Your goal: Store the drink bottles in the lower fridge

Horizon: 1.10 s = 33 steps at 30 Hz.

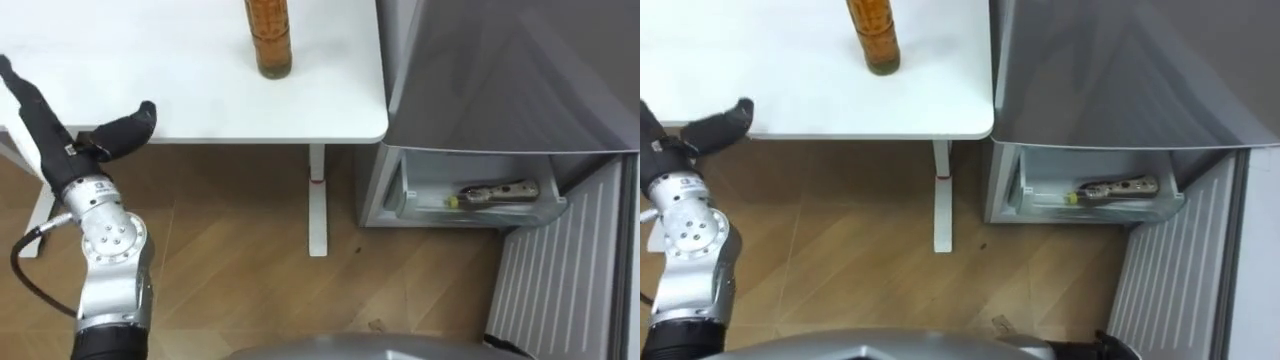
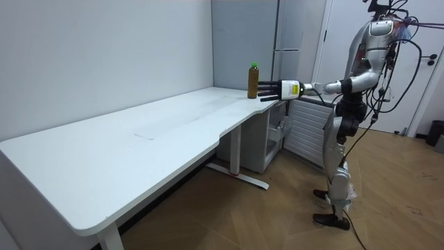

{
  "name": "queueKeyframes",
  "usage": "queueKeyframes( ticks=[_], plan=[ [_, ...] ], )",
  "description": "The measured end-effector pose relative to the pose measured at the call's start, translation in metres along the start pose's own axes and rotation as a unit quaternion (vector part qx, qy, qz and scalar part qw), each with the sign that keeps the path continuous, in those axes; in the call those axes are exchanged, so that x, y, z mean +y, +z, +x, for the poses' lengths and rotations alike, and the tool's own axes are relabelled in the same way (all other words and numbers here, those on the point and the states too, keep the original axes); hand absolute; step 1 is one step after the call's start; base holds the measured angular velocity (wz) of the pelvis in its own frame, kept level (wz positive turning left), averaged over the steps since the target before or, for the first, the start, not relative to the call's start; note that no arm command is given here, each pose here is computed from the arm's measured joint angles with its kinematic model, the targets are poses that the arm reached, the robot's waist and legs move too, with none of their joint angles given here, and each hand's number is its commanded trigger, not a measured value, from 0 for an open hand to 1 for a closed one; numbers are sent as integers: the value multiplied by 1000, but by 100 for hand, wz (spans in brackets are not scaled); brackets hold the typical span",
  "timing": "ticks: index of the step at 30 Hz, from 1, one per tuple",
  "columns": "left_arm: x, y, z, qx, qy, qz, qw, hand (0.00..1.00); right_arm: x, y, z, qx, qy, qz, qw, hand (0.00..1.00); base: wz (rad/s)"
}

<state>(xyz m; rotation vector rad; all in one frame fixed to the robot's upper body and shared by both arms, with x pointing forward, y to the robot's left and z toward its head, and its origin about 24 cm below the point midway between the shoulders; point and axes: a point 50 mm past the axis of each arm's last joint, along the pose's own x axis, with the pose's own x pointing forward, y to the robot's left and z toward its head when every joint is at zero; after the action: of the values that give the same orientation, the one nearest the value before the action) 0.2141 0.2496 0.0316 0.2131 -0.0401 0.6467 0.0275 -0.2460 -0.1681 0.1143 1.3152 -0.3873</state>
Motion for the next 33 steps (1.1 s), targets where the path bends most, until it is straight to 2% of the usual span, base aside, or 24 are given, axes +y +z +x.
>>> queueKeyframes(
  ticks=[4,12,17,21,26,30,33],
  plan=[
    [-8,12,2,-26,-22,-4,999,0,-2,-2,0,4,-4,6,1000,0,-2],
    [-23,30,21,-57,-55,-27,996,0,-4,-3,0,7,-6,0,1000,0,-6],
    [-29,21,31,-25,-74,-20,997,0,-12,-14,-2,32,-17,-39,999,0,-9],
    [-27,27,44,-7,-83,-51,995,0,-18,-22,-4,63,-24,-71,995,0,-16],
    [-29,30,58,-2,-92,-51,994,0,-27,-29,-6,92,-33,-95,991,0,-15],
    [-33,21,73,50,-99,-84,990,0,-32,-33,-8,110,-32,-91,989,0,-17],
    [-32,12,84,87,-102,-66,989,0,-36,-34,-9,119,-37,-99,987,0,-8]
  ],
)
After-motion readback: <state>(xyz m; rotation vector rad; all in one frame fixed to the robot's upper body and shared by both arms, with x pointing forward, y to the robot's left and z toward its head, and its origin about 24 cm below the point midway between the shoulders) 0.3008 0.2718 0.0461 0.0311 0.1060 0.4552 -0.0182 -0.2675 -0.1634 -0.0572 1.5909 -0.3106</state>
